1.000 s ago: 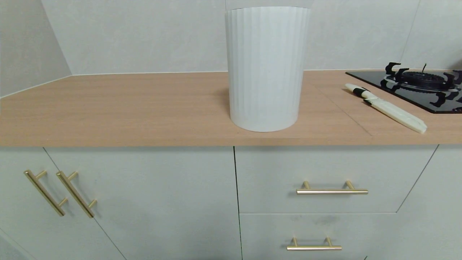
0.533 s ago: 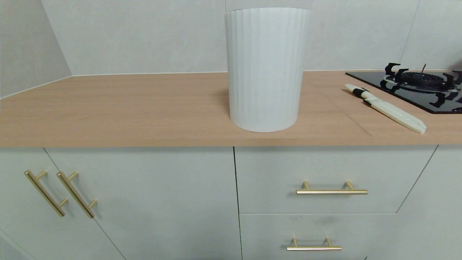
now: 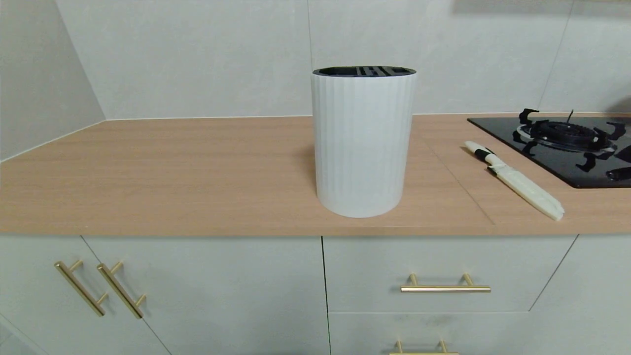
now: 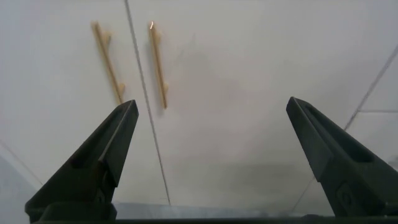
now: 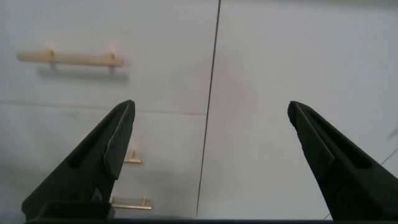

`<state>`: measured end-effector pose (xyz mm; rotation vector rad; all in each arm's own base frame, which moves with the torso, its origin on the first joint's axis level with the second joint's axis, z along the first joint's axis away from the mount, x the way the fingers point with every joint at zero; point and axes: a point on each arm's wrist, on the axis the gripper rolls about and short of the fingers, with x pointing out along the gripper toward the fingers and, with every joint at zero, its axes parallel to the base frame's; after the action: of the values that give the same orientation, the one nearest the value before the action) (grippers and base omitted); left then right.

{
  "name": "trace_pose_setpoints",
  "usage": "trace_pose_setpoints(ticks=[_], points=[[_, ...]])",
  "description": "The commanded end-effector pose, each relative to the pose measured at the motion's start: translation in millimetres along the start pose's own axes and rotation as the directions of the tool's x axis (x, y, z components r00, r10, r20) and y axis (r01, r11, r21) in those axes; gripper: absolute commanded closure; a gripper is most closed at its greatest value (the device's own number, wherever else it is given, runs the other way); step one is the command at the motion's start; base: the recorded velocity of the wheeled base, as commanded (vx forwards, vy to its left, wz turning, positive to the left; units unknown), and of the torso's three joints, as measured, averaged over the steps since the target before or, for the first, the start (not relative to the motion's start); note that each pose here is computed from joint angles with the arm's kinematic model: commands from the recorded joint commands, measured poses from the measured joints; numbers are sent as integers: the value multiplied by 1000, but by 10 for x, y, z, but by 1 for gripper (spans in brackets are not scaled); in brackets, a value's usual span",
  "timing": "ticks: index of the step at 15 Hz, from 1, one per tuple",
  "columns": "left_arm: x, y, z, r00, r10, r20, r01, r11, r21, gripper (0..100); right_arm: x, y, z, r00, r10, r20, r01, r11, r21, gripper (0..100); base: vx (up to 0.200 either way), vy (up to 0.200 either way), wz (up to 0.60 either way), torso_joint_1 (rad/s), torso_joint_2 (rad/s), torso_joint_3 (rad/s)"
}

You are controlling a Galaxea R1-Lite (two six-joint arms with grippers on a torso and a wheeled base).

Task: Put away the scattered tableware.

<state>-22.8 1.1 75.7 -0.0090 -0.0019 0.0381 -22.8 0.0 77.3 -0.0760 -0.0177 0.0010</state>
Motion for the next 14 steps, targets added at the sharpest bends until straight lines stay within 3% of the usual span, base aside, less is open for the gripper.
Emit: trace_pose_setpoints(ticks=[1,14], points=[[0,0,0,1000,0,0,0,1000,0,0,1,0,0,1000,2,-2,-2,1000,-1,0,0,0,0,173,-481,-290],[0,0,0,1000,0,0,0,1000,0,0,1,0,1,1000,1,-1,-1,1000,-1,0,0,0,0,204,-482,-281]])
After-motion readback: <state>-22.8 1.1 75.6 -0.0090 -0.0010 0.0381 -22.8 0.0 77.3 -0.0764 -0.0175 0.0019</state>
